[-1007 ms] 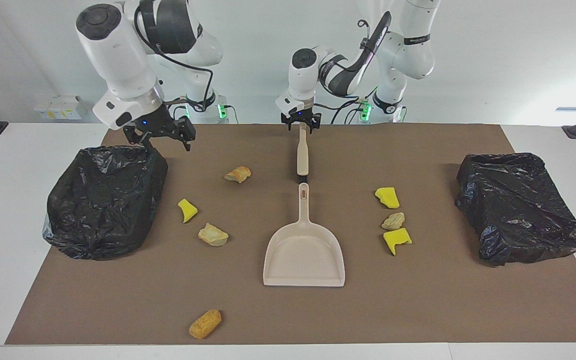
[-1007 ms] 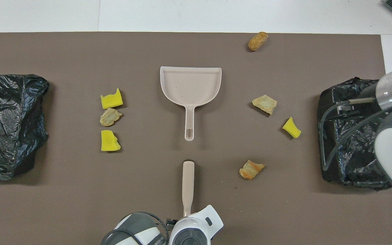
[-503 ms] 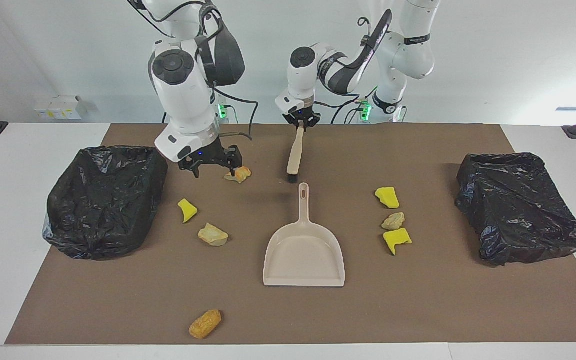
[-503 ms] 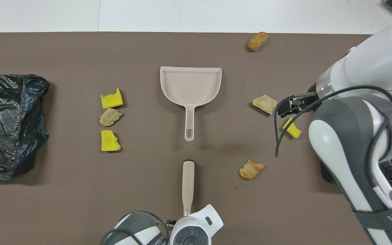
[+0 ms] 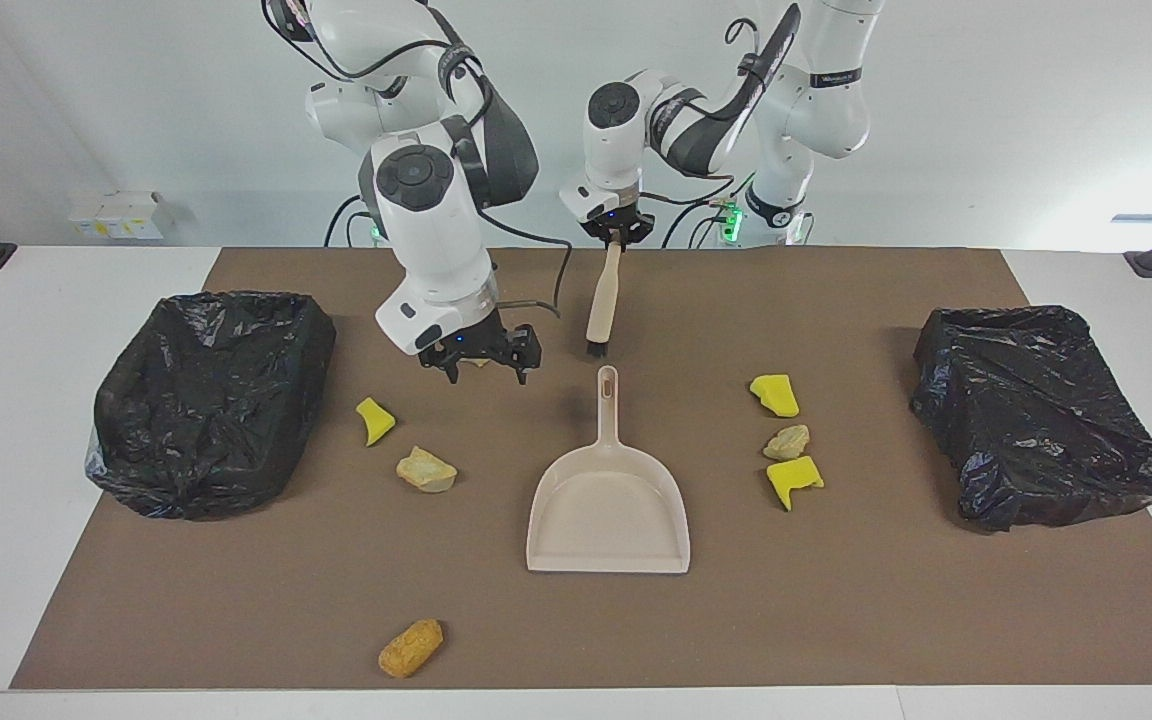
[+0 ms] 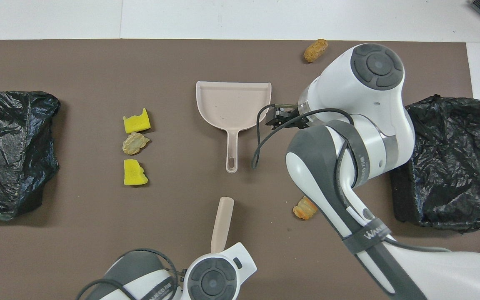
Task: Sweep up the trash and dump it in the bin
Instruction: 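Reach the right gripper to the dustpan handle and grasp it, then grasp the brush with the left gripper while the right gripper positions the dustpan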
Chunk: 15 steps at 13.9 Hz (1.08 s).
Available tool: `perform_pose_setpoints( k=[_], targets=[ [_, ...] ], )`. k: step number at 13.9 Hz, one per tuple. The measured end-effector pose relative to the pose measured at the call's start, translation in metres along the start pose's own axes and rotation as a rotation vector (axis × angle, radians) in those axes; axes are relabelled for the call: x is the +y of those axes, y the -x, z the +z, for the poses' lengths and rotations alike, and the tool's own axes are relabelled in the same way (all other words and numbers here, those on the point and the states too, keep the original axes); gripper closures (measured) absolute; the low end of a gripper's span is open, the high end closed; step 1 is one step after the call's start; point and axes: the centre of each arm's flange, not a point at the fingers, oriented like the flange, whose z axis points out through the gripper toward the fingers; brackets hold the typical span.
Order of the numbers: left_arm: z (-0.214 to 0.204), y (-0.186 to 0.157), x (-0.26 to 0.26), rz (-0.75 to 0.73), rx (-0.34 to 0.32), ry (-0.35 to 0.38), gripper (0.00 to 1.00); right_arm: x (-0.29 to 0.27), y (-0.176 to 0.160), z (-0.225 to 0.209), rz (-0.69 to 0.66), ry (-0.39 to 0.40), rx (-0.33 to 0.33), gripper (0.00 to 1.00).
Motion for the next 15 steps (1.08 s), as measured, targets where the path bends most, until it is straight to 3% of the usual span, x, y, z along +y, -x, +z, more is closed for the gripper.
perform_pose_setpoints(
  k=[5,10,14,15],
  targets=[
    [-0.062,0.003,-0.100,-0.013,-0.027,0.041,0.73,-0.052,0.022,0.031,0.005,-0.018,0.010,0.00],
    [-0.073,-0.024,-0.199,-0.057,-0.005,0.058,0.73,-0.103,0.053,0.088,0.013,0.003,0.055,0.00],
    [-0.077,-0.055,-0.286,-0.081,0.094,0.078,0.73,-0.111,0.061,0.126,-0.019,0.043,0.083,0.03],
    [-0.076,-0.060,-0.298,-0.090,0.117,0.081,0.73,-0.110,0.061,0.130,-0.025,0.051,0.085,0.12]
  ],
)
